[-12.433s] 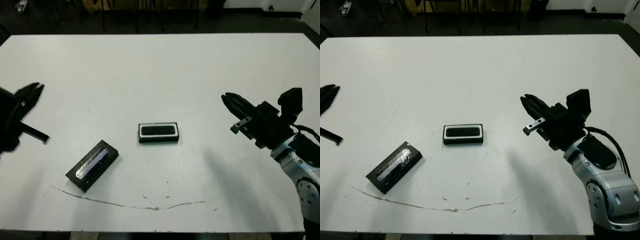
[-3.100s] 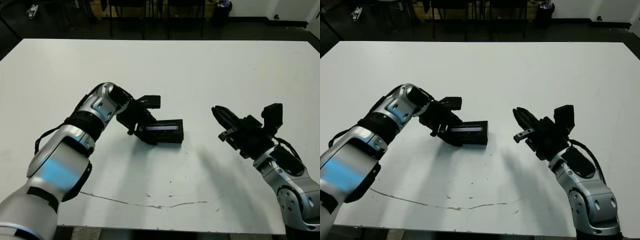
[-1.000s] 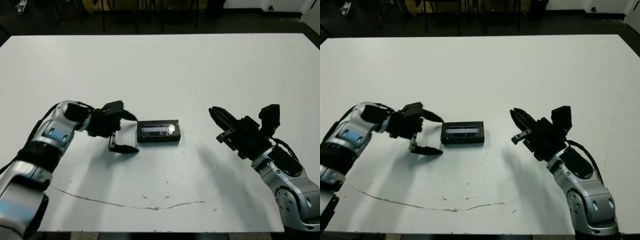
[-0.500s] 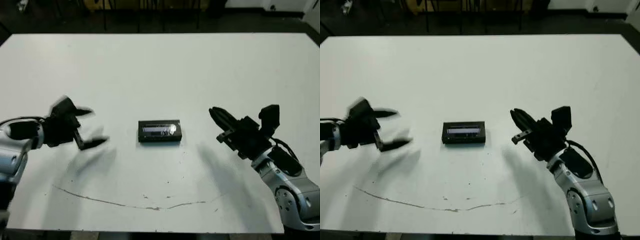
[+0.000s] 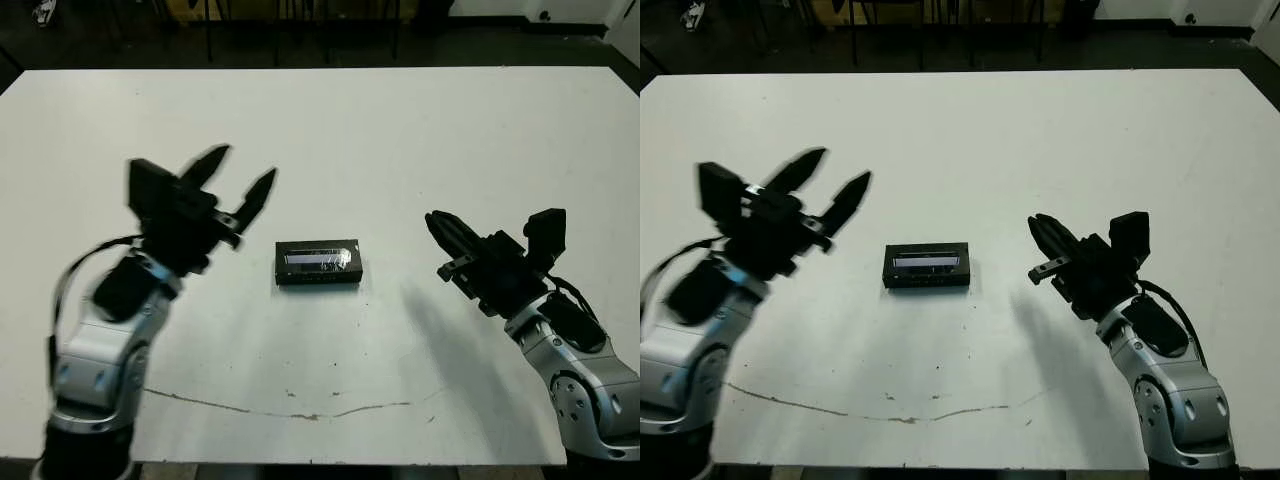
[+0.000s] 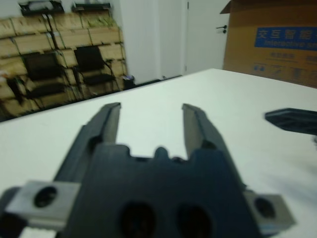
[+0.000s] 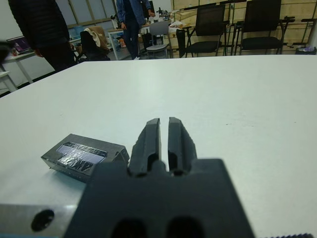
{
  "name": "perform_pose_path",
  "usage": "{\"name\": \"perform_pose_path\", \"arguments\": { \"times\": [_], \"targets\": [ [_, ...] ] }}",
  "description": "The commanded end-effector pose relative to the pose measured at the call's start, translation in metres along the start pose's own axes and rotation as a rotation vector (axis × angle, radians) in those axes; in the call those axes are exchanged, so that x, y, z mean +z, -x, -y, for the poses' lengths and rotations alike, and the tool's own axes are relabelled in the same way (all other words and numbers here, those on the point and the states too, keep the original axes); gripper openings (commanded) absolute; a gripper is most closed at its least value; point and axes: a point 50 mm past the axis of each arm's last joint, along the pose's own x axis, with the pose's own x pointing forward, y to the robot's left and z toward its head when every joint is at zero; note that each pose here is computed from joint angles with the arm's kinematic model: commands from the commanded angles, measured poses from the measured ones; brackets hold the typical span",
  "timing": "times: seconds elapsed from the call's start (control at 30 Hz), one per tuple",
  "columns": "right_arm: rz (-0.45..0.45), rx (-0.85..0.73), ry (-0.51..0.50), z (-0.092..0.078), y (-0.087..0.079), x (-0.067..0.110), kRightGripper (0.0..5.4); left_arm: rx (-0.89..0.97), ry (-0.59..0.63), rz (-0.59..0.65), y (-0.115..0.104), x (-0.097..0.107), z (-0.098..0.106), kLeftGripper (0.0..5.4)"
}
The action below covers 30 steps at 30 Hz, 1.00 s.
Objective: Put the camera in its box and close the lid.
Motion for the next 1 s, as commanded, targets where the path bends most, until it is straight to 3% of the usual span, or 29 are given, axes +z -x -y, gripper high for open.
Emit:
{"name": "perform_pose_path", "arguments": {
  "times": [0.03,0.33,0.57,1.0],
  "targets": [
    [-0.013,-0.027,-0.010,0.003,0.001,-0.002,0.00,-0.005,0.002,-0.147,-0.011,-0.017,0.006,1.72],
    [-0.013,-0.035,-0.024,0.003,0.001,-0.001,0.00,-0.037,0.006,-0.423,-0.026,-0.063,0.024,0.01],
    [-0.007,-0.032,-0.016,0.002,0.000,0.001,0.00,-0.073,0.011,-0.559,-0.015,-0.095,0.034,0.01],
    [-0.009,-0.022,-0.012,0.000,0.000,0.000,0.00,-0.044,0.068,-0.666,0.004,-0.124,0.030,0.01]
  ]
}}
